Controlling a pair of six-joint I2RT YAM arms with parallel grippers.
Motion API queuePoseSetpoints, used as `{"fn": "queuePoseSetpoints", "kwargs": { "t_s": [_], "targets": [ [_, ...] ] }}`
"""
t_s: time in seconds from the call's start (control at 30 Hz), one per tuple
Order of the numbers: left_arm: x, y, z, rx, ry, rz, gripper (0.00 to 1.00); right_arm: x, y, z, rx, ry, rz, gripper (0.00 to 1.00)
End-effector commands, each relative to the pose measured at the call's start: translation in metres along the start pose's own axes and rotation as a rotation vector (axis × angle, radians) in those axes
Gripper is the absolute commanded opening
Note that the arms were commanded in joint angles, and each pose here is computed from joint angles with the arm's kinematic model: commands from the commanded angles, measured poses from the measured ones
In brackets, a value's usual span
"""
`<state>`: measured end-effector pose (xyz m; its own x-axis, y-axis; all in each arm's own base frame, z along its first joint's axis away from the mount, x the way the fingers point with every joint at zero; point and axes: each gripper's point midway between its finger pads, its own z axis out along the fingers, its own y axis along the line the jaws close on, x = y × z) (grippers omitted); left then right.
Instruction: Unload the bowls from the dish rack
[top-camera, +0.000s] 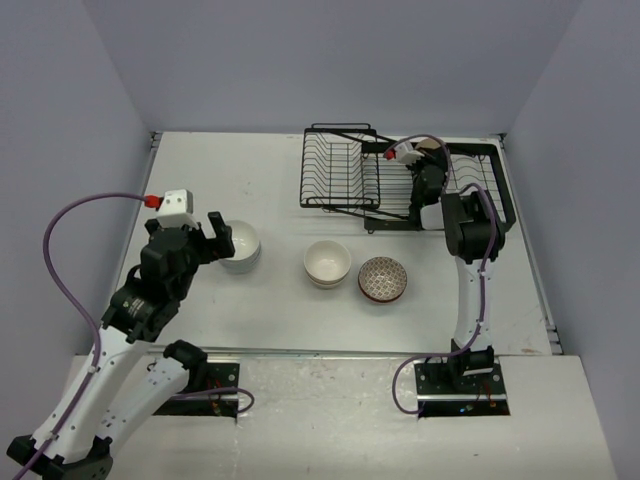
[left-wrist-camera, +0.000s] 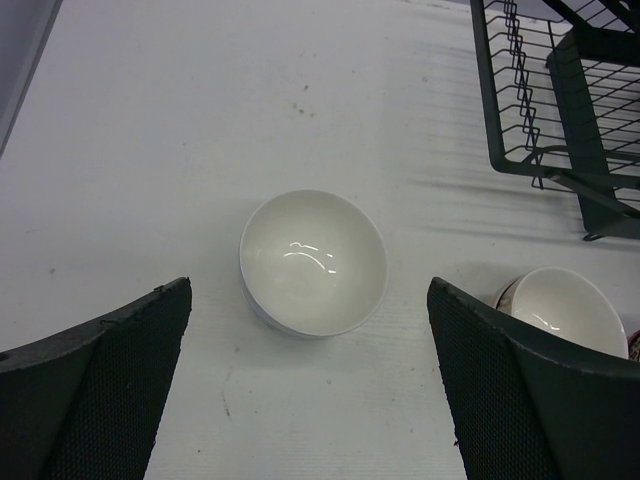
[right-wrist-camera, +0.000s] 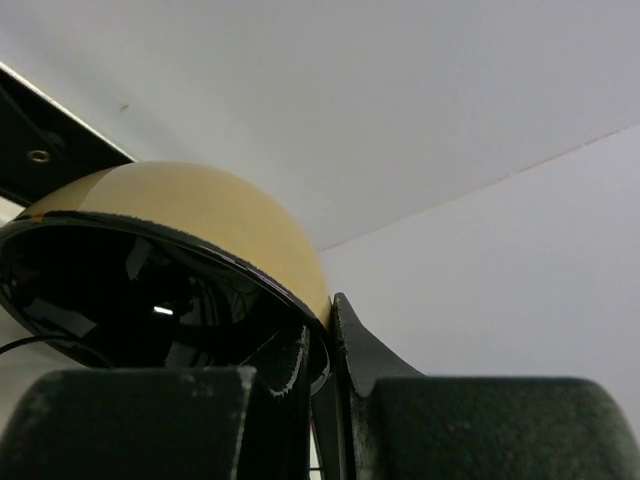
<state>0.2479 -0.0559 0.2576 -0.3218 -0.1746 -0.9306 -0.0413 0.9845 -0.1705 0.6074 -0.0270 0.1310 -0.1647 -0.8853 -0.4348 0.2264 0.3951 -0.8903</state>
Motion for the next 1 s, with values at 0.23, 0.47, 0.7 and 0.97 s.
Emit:
{"fn": "queuePoseSetpoints", "kwargs": {
  "t_s": [0.23,0.47,0.7,0.97],
  "targets": [
    [-0.008,-0.001,0.003,-0.002,-0.037,0.002,1.0,-0.013,-0.141,-0.002,0.518,0.0,0.423,0.0],
    [-0.008,-0.002,0.003,0.002,-0.037,0.001,1.0,-0.017,-0.15,0.002,0.459,0.034,0.534,0.0],
    [-0.009,-0.008,0.002,0.03,-0.031,-0.001,1.0,-0.032,-0.153,0.005,0.282,0.107,0.75,0.0],
    [-0.032,-0.044,-0.01,0.196,-0.018,-0.061,1.0,-0.077,-0.129,-0.033,-0.242,0.398,1.092,0.0]
  ]
}}
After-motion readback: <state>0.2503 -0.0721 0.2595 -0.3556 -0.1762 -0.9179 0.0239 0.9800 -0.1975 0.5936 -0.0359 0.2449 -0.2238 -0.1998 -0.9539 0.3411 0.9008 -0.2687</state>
